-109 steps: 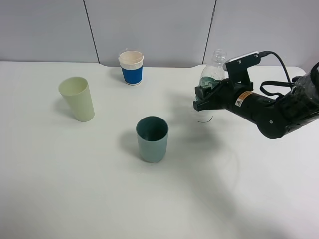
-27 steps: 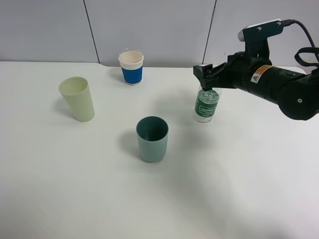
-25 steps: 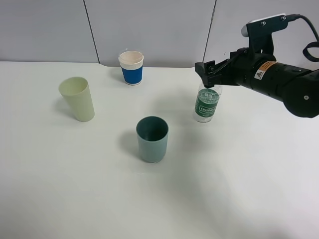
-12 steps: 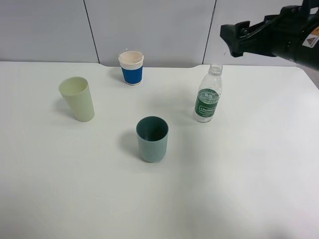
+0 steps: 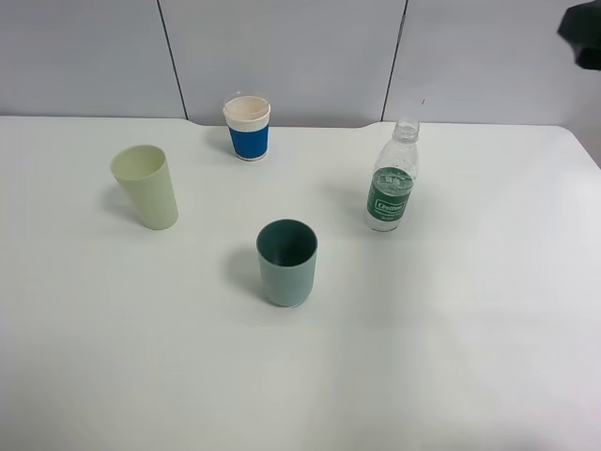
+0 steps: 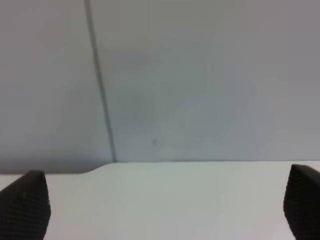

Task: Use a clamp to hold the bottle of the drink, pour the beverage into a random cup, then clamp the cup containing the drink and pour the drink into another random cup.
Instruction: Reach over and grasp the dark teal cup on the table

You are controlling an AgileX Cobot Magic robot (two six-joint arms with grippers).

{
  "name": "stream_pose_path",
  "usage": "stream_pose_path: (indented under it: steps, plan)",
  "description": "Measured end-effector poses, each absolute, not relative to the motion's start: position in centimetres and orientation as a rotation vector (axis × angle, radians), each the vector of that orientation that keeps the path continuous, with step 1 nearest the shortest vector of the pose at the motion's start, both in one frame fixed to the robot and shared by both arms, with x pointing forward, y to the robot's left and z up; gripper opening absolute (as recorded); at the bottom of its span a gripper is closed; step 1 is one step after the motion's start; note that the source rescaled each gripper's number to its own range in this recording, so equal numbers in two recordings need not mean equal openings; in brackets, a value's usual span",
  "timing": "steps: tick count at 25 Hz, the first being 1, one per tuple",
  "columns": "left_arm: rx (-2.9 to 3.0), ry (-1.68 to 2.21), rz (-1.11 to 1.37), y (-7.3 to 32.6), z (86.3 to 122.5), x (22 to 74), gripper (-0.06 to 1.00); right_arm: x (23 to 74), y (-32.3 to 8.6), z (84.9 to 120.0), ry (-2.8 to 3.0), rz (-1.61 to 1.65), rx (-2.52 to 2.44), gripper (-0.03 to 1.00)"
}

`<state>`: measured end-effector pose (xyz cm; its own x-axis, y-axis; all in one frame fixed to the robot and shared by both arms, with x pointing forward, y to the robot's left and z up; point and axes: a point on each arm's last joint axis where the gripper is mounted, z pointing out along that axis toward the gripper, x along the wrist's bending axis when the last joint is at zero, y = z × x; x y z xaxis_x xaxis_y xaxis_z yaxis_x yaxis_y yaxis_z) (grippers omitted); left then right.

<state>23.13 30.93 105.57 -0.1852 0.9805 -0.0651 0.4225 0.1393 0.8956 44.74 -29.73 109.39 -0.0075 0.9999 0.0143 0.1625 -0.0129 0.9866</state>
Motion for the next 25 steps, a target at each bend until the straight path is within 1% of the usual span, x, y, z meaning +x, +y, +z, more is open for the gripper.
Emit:
stream_pose_path:
  steps: [6, 11, 19, 25]
  plan:
    - [1.362, 1.713, 1.004, 30.9, 105.6, 23.1, 1.0, 40.0, -30.6, 112.1, 1.24, 1.135, 1.306, 1.0]
    - [1.362, 1.713, 1.004, 30.9, 105.6, 23.1, 1.0, 36.2, -30.5, 113.2, 1.211, 1.135, 1.273, 1.0]
    - [1.362, 1.713, 1.004, 30.9, 105.6, 23.1, 1.0, 31.5, -30.8, 113.1, 1.23, 1.025, 1.27, 1.0]
    - [1.362, 1.713, 1.004, 30.9, 105.6, 23.1, 1.0, 28.6, -31.0, 112.4, 1.211, 1.023, 1.346, 1.0]
